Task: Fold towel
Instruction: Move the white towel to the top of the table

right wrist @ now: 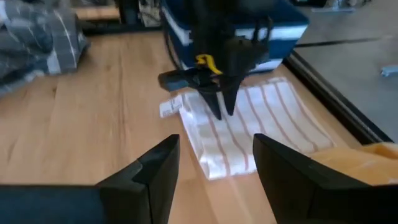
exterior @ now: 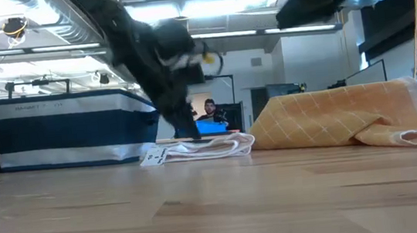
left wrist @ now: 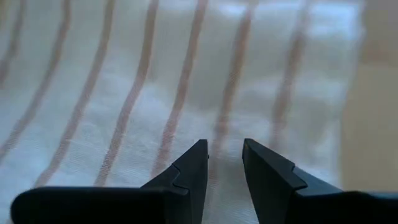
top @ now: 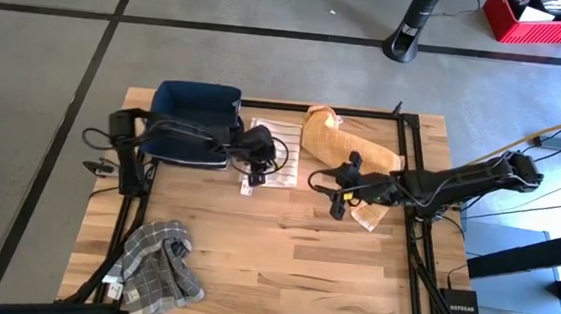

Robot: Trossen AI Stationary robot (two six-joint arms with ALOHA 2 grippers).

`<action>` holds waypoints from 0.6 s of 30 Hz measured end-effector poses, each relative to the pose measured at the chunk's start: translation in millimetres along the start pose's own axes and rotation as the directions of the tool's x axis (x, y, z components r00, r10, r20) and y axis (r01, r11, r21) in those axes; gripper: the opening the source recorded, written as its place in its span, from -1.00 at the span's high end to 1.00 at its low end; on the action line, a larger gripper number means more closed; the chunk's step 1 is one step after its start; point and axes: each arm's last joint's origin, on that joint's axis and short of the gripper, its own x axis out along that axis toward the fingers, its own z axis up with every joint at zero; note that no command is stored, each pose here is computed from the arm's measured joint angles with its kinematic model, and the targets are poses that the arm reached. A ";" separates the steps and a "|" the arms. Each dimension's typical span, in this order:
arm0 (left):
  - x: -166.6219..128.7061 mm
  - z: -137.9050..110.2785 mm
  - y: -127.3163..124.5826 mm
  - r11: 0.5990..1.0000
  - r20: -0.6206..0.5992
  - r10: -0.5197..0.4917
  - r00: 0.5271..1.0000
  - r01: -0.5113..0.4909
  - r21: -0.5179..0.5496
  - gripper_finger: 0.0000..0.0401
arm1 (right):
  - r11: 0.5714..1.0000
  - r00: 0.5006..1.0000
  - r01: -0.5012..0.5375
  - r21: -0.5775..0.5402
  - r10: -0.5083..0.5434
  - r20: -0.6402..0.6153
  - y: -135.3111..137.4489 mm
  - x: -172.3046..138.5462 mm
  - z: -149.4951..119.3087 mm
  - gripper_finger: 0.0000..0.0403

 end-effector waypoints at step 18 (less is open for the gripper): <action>17.7 -11.1 67.9 0.969 -0.126 0.238 0.963 -0.245 -0.041 0.52 | 1.000 1.000 -0.003 0.022 0.004 -0.013 0.4 2.1 -3.3 -0.02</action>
